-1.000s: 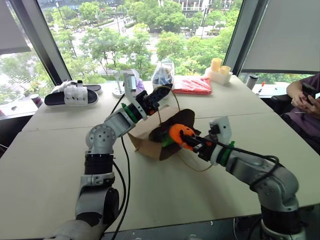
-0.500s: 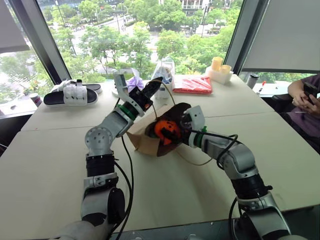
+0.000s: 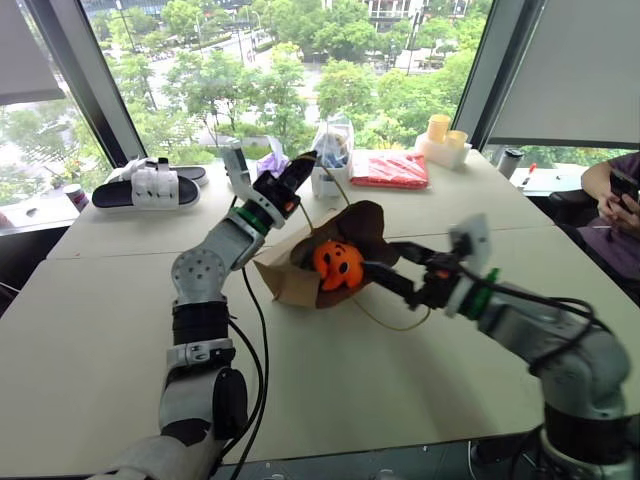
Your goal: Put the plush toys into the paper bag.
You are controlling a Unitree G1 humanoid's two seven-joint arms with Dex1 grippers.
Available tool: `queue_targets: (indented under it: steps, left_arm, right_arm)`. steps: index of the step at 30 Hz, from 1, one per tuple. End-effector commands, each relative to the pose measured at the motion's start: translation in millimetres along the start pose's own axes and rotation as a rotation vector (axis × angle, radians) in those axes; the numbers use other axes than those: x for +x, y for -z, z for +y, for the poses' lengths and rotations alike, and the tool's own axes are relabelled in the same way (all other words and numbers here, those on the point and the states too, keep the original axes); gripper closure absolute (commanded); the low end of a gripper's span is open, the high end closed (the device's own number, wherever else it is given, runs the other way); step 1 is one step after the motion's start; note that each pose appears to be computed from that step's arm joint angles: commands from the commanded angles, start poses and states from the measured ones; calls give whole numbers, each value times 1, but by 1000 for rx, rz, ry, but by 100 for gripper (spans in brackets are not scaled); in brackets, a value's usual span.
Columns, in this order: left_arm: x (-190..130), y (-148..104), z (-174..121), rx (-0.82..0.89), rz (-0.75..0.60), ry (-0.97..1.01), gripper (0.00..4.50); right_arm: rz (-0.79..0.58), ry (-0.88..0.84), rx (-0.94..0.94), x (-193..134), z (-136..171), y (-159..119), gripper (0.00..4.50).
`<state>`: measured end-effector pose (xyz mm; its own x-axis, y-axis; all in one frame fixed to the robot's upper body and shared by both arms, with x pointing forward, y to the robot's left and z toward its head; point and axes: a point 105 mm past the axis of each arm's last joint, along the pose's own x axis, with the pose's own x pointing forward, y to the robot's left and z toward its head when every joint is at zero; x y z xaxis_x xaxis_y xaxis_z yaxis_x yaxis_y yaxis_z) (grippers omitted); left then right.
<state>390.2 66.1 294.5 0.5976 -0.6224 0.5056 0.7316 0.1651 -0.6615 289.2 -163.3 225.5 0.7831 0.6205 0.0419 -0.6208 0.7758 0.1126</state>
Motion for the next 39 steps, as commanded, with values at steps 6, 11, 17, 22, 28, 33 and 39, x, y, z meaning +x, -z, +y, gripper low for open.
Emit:
queue_targets:
  steps: [6, 11, 17, 22, 28, 33, 39]
  left_arm:
    - [9, 9, -14, 26, 42, 75, 450]
    - [10, 15, -13, 27, 58, 78, 450]
    - [10, 14, -15, 29, 63, 80, 450]
    - [10, 14, -16, 35, 67, 80, 450]
    - [9, 11, -16, 40, 64, 77, 450]
    - [5, 11, -17, 155, 115, 74, 450]
    - [3, -16, -21, 274, 119, 70, 450]
  right_arm:
    - [85, 277, 189, -50, -44, 46, 2]
    - [45, 214, 466, -51, -24, 82, 2]
    - [52, 217, 576, -43, -10, 108, 2]
    - [-2, 197, 631, -33, -3, 106, 85]
    - [-28, 165, 663, -28, 7, 104, 398]
    - [-145, 34, 653, -28, 19, 65, 448]
    - [-372, -222, 571, -33, 41, -28, 448]
